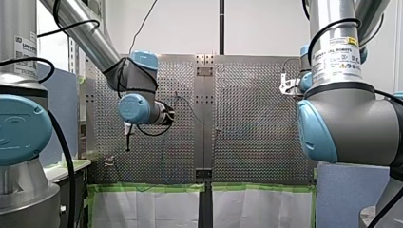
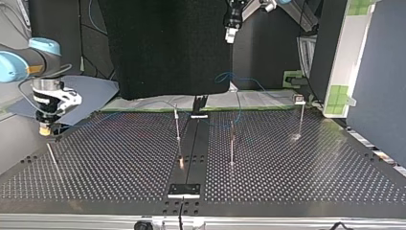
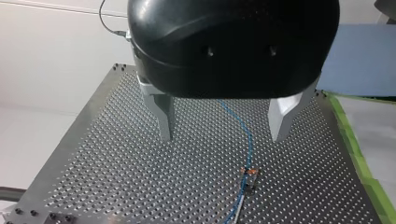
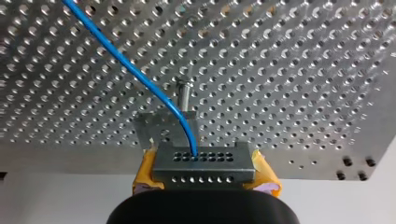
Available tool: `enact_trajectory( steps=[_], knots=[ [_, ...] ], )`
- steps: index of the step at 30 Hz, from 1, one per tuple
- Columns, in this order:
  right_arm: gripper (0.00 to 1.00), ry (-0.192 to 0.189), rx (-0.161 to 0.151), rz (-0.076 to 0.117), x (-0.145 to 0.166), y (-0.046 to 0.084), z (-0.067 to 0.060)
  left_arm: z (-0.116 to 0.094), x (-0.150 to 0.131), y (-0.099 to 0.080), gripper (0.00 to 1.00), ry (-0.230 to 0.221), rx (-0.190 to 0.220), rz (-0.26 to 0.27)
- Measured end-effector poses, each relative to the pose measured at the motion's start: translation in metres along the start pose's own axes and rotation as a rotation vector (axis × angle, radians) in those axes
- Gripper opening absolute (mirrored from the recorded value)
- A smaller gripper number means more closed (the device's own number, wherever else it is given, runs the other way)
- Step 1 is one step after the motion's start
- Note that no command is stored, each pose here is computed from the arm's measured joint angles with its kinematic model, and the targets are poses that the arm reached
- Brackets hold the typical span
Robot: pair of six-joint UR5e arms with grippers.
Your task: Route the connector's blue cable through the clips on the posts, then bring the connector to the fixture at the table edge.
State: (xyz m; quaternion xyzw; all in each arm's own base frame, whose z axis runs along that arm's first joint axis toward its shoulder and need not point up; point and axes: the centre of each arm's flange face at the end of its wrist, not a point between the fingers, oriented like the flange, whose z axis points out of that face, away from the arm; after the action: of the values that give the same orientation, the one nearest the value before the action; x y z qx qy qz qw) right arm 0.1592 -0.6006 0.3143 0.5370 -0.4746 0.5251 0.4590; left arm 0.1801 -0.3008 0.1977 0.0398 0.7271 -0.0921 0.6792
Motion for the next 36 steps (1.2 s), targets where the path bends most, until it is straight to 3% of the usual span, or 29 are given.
enact_trajectory(
  steps=[5, 12, 20, 25, 36],
  knots=[
    [0.00, -0.037, 0.022, 0.010, -0.004, 0.009, -0.002, -0.001, -0.011, 0.002, 1.00, -0.013, 0.001, -0.009],
    [0.00, -0.037, 0.052, 0.010, -0.005, 0.021, 0.000, -0.005, -0.017, 0.005, 1.00, -0.006, -0.014, 0.005],
    [0.00, -0.024, 0.090, -0.020, -0.007, 0.036, 0.011, 0.000, 0.000, 0.003, 1.00, 0.019, -0.020, 0.039],
    [0.00, -0.049, 0.129, -0.046, -0.023, 0.039, 0.021, 0.004, -0.004, -0.001, 1.00, -0.014, -0.004, 0.010],
    [0.00, -0.036, 0.212, -0.061, -0.023, 0.039, 0.027, 0.006, -0.008, -0.002, 1.00, -0.030, 0.005, -0.002]
  ],
)
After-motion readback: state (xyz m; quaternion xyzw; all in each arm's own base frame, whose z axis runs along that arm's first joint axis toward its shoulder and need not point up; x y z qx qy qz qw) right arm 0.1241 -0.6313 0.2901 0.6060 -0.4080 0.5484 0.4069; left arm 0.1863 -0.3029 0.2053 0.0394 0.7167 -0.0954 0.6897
